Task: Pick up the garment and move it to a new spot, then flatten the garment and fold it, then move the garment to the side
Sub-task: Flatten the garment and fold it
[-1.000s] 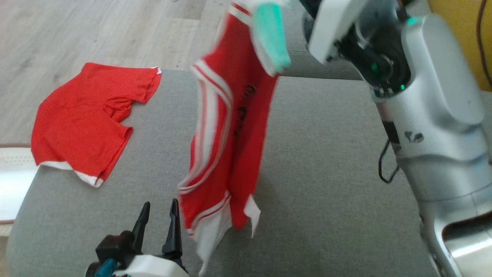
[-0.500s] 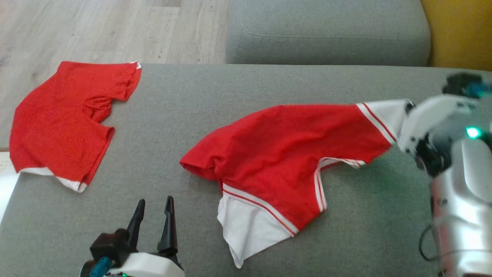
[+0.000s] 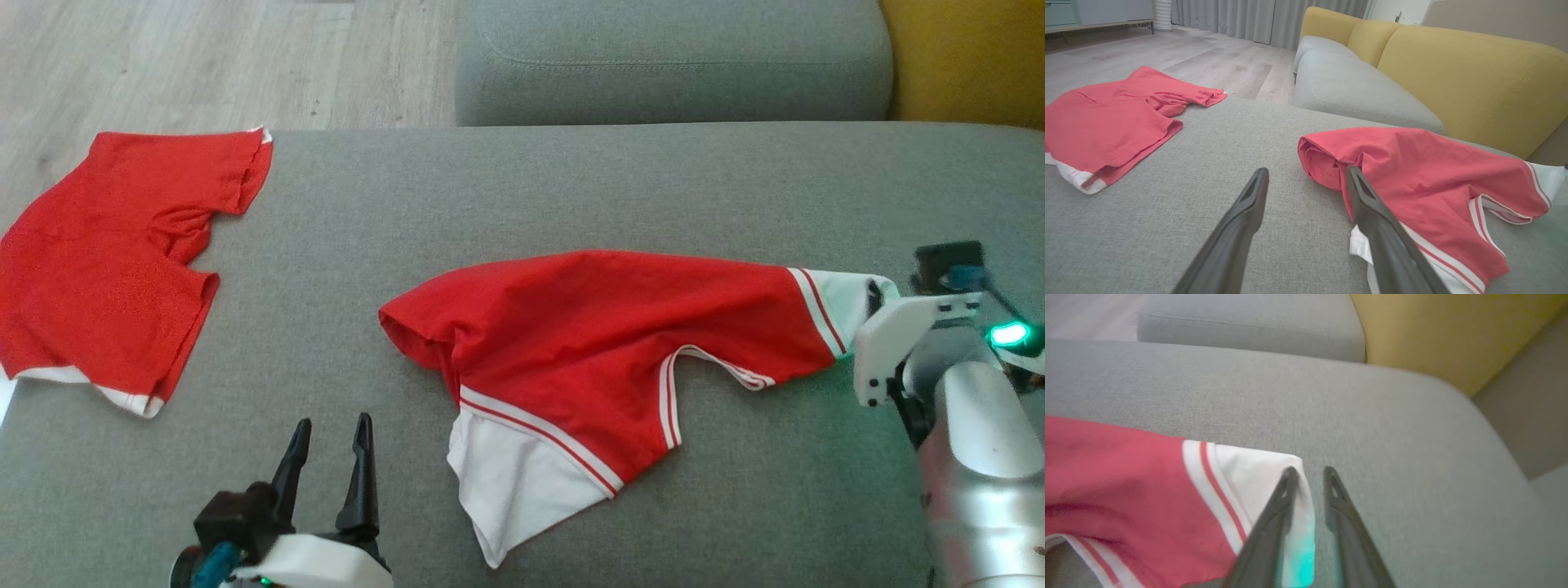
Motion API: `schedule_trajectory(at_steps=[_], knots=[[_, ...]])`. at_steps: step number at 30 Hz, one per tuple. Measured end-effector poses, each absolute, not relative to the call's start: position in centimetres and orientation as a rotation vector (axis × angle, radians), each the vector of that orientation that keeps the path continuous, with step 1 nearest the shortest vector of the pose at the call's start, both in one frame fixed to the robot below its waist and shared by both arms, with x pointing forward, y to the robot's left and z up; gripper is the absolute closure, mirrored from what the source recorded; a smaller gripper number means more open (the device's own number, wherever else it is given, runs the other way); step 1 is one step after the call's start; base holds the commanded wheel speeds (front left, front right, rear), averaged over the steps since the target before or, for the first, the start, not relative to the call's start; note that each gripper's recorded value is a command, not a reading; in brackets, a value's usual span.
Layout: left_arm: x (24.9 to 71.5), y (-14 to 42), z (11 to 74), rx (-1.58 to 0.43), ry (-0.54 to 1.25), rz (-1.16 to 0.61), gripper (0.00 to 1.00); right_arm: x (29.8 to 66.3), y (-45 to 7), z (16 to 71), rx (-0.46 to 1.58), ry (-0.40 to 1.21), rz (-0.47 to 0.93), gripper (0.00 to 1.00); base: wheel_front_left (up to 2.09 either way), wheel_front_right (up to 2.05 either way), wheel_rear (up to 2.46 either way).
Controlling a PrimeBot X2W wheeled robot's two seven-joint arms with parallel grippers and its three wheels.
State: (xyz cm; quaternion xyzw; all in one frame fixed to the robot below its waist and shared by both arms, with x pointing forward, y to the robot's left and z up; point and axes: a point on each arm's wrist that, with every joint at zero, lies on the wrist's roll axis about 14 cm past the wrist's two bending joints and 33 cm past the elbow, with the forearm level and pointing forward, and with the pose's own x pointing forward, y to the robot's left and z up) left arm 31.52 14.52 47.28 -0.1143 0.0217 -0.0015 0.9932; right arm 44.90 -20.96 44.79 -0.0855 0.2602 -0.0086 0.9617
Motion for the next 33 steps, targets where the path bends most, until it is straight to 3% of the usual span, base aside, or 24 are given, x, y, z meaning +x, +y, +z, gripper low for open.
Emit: schedule_trajectory(at_steps=[7, 12, 21, 33], knots=[[31.7, 14.4, 47.4, -0.229, 0.038, -0.011, 0.0, 46.6, -17.6, 48.7, -0.447, 0.269, 0.135, 0.0, 0.0, 0.0, 0.0], [31.7, 14.5, 47.6, -0.226, 0.031, -0.011, 0.0, 45.1, -9.0, 49.4, -0.476, 0.126, 0.386, 0.0, 0.0, 0.0, 0.0], [31.4, 15.0, 47.4, -0.214, 0.038, 0.006, 0.0, 35.1, 2.8, 42.8, -0.416, 0.29, 0.838, 0.0, 0.0, 0.0, 0.0], [32.1, 16.0, 47.1, -0.214, 0.046, 0.042, 0.0, 28.3, 6.4, 40.8, -0.443, 0.411, 1.178, 0.0, 0.0, 0.0, 0.0]])
